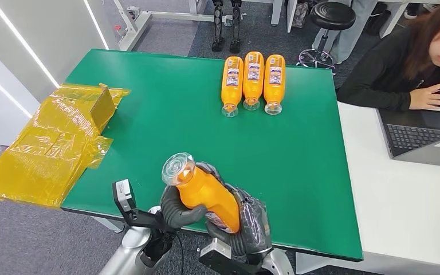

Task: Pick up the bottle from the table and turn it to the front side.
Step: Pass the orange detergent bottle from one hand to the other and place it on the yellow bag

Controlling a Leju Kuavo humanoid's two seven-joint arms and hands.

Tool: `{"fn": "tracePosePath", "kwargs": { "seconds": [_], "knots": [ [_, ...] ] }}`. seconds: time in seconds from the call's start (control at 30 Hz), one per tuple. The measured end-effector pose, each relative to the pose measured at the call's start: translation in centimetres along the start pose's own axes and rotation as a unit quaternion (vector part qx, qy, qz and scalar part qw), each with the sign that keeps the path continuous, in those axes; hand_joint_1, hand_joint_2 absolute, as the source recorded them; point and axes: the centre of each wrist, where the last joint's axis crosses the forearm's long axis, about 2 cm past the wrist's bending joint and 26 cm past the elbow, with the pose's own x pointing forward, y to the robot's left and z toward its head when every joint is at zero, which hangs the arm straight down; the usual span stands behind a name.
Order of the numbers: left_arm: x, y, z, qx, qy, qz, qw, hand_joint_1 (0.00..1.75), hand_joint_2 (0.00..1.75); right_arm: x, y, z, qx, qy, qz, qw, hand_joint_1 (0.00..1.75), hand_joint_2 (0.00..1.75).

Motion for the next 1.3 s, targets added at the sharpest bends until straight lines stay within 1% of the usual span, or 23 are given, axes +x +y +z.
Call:
{"fn": "tracePosePath", "kwargs": {
  "seconds": [0.17,0.2,0.3,0.33,0.47,0.53,0.6,0.7,0.8,0.87,0.93,1.03,1.1,1.2,1.3],
  "knots": [
    [0.0,0.3,-0.1,0.009,0.0,-0.003,1.0,1.75,1.75,-0.1,0.0,-0.5,0.007,0.0,-0.001,1.0,1.75,1.75],
    [0.0,0.4,-0.1,0.011,0.0,-0.003,1.0,1.75,1.75,-0.2,0.0,-0.6,0.008,0.001,-0.001,1.0,1.44,1.75],
    [0.0,0.5,0.0,0.018,0.001,-0.005,1.0,1.75,1.75,-0.2,0.0,-0.6,0.014,0.003,-0.003,1.0,0.14,1.75],
    [-0.1,0.5,0.0,0.02,0.001,-0.005,1.0,1.75,1.75,-0.2,0.0,-0.6,0.016,0.003,-0.004,1.0,0.0,1.75],
    [-0.4,0.4,0.6,0.035,0.009,-0.027,0.999,1.75,1.75,-0.3,0.3,-0.3,0.026,0.007,-0.017,0.999,0.0,1.75],
    [-0.5,0.5,0.9,0.044,0.022,-0.089,0.995,1.75,1.75,-0.3,0.5,0.2,0.029,0.006,-0.031,0.999,0.0,1.75],
    [-0.4,1.0,1.0,0.056,0.036,-0.187,0.98,1.75,1.75,-0.2,0.8,0.6,0.03,-0.002,-0.042,0.999,0.0,1.75],
    [0.1,2.3,1.0,0.068,0.045,-0.336,0.938,1.75,1.75,-0.1,0.9,0.9,0.028,-0.011,-0.051,0.998,0.0,1.75],
    [1.1,4.7,0.7,0.089,0.05,-0.442,0.891,1.75,1.75,0.2,1.3,1.3,0.03,-0.017,-0.06,0.998,0.0,1.75],
    [1.8,6.5,0.7,0.103,0.058,-0.48,0.869,1.75,1.75,0.3,1.4,1.7,0.032,-0.02,-0.065,0.997,0.0,1.75],
    [2.3,7.8,0.6,0.113,0.064,-0.498,0.857,1.75,1.75,0.3,1.4,1.9,0.033,-0.022,-0.068,0.997,0.0,1.75],
    [2.7,8.8,0.5,0.118,0.074,-0.529,0.837,1.75,1.75,0.2,1.5,2.0,0.033,-0.023,-0.071,0.997,0.0,1.75],
    [2.9,9.4,0.4,0.118,0.085,-0.562,0.814,1.75,1.75,0.2,1.5,2.1,0.032,-0.023,-0.076,0.996,0.0,1.75],
    [3.5,10.6,0.4,0.111,0.111,-0.625,0.764,1.75,1.75,0.1,1.7,2.1,0.032,-0.022,-0.089,0.995,0.0,1.75],
    [4.4,12.2,0.8,0.103,0.148,-0.694,0.697,1.75,1.75,0.0,2.0,2.1,0.03,-0.024,-0.101,0.994,0.0,1.75]
  ]
}}
